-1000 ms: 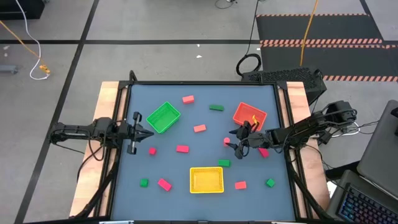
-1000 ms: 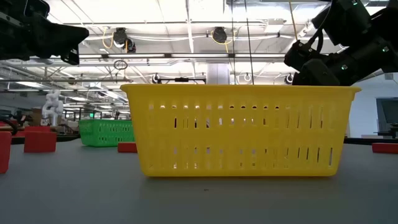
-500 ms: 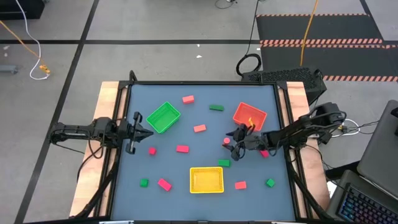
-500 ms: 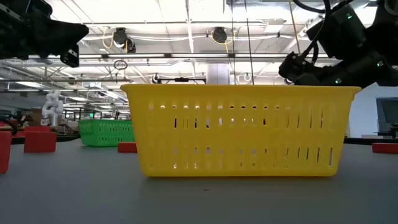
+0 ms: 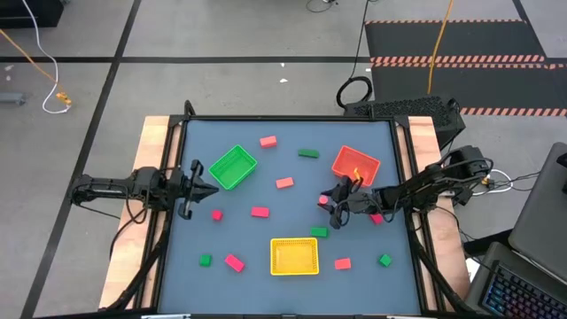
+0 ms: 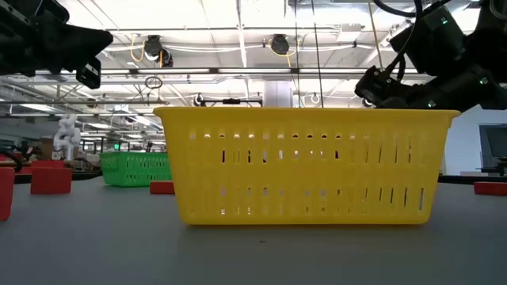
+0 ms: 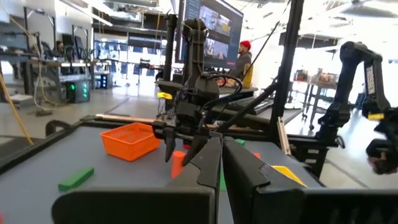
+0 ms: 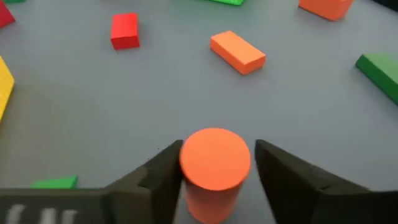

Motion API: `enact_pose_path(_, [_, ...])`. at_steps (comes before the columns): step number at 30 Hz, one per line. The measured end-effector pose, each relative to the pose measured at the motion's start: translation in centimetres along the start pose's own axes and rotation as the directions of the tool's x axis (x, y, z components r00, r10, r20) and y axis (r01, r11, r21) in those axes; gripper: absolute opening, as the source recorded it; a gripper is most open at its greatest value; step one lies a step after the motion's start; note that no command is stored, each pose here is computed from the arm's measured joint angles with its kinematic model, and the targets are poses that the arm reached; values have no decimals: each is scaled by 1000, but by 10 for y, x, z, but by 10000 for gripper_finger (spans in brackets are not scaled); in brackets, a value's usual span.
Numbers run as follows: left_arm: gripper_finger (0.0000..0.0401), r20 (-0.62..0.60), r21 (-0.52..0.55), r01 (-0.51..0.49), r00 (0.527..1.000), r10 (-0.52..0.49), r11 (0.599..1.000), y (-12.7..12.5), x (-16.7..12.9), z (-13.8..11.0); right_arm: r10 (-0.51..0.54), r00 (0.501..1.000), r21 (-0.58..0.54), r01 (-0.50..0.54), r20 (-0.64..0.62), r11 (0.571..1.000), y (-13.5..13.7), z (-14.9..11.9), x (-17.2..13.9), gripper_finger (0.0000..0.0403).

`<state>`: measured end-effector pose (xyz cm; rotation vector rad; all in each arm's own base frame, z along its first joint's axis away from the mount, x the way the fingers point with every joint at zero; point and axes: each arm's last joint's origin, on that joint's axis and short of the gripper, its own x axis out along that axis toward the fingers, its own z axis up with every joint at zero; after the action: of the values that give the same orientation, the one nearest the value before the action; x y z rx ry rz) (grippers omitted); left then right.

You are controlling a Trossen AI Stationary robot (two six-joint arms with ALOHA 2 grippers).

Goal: Sort & place blocks by color
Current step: Put the orange block into the green bin

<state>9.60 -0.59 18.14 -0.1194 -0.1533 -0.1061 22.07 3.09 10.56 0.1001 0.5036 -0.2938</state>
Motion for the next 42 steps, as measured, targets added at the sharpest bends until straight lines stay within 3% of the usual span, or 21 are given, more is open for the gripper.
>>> enact_pose_path(3, [21,26,-8,3,1000,-3,1000,0,0,3,9,1000,-26,-8,24,1000,1,2,0,119])
enact_pose_path(7, [21,94,18,10,996,-12,1000,-1,0,9,72,997,-56,-70,35,996,3,5,0,120])
enact_pose_path(13, [21,100,-37,14,995,-11,999,-1,0,10,115,987,-79,-106,115,991,6,13,-1,120])
enact_pose_path(19, [28,46,-7,-126,991,126,992,3,0,3,131,952,-157,-90,275,984,6,30,-4,120])
enact_pose_path(22, [63,-40,15,-203,978,203,979,7,3,-5,121,933,-156,-72,338,985,2,38,-4,120])
enact_pose_path(26, [144,-88,52,-296,950,299,954,10,8,-10,160,910,-186,-94,382,978,-1,53,1,120])
enact_pose_path(33, [272,30,99,-309,951,307,946,10,22,0,212,852,-259,-93,479,961,-3,95,13,120])
enact_pose_path(37, [304,-15,123,-309,950,313,943,10,37,6,200,835,-269,-65,512,961,-5,114,19,120])
enact_pose_path(42, [306,-119,204,-294,939,322,934,10,68,19,171,835,-243,-47,523,969,-11,125,23,120])
